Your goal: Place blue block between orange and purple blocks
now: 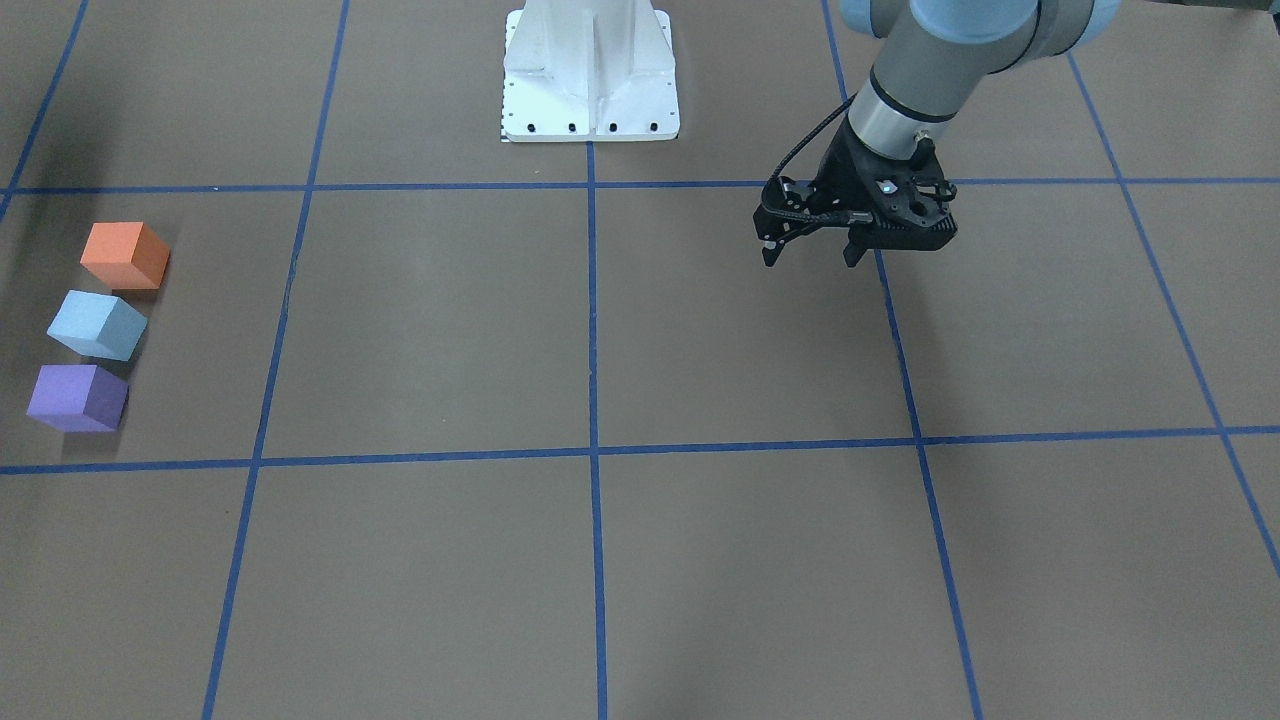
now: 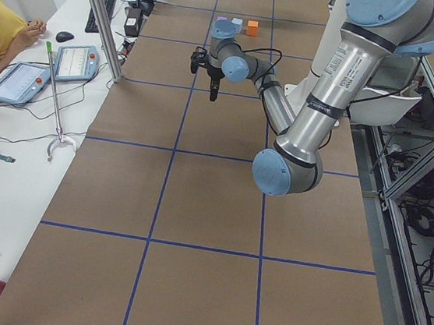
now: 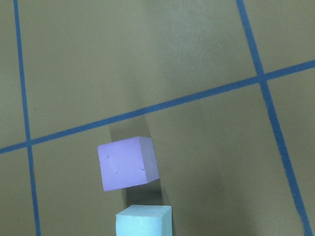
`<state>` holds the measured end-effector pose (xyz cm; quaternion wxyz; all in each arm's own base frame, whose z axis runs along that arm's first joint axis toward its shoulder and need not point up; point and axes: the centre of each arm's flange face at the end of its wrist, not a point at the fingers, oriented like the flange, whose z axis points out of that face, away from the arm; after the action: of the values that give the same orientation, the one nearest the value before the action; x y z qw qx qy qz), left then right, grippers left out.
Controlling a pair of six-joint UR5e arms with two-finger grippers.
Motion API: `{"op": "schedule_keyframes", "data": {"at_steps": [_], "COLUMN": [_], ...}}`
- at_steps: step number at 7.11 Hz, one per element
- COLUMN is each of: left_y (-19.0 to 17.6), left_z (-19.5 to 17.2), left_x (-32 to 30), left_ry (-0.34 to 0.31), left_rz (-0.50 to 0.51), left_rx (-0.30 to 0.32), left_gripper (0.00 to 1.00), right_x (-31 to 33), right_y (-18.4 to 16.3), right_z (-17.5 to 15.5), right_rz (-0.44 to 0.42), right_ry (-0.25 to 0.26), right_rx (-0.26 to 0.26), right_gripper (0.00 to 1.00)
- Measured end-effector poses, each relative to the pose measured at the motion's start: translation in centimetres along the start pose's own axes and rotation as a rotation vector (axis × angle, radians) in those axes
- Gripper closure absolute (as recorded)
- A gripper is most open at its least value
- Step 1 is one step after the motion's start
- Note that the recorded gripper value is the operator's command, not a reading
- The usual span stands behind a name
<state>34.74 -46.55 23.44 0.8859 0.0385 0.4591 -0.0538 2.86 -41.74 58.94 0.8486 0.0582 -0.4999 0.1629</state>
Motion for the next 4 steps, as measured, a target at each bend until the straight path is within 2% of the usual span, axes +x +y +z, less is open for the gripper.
{"op": "schedule_keyframes", "data": {"at_steps": [1,2,4], "left_y": [-1.1,-2.4,-5.4], "left_z": [-0.4,-0.8,-2.1], "left_x": [-1.8,-5.3,-15.5], "left_ry": [-0.024,-0.068,-0.18], "left_rz": [0.011,0.055,0.199], "left_rx": [0.013,0.02,0.019], "left_gripper": [0.0,0.0,0.0], "right_x": [2.2,4.5,7.2], "right_y": [0.1,0.4,0.8], "right_z": [-0.1,-0.1,-0.1], "right_rz": [-0.045,-0.114,-0.199], "right_ry": [0.01,0.042,0.109], "right_rx": [-0.011,-0.016,-0.025], "right_gripper": [0.0,0.0,0.0]}}
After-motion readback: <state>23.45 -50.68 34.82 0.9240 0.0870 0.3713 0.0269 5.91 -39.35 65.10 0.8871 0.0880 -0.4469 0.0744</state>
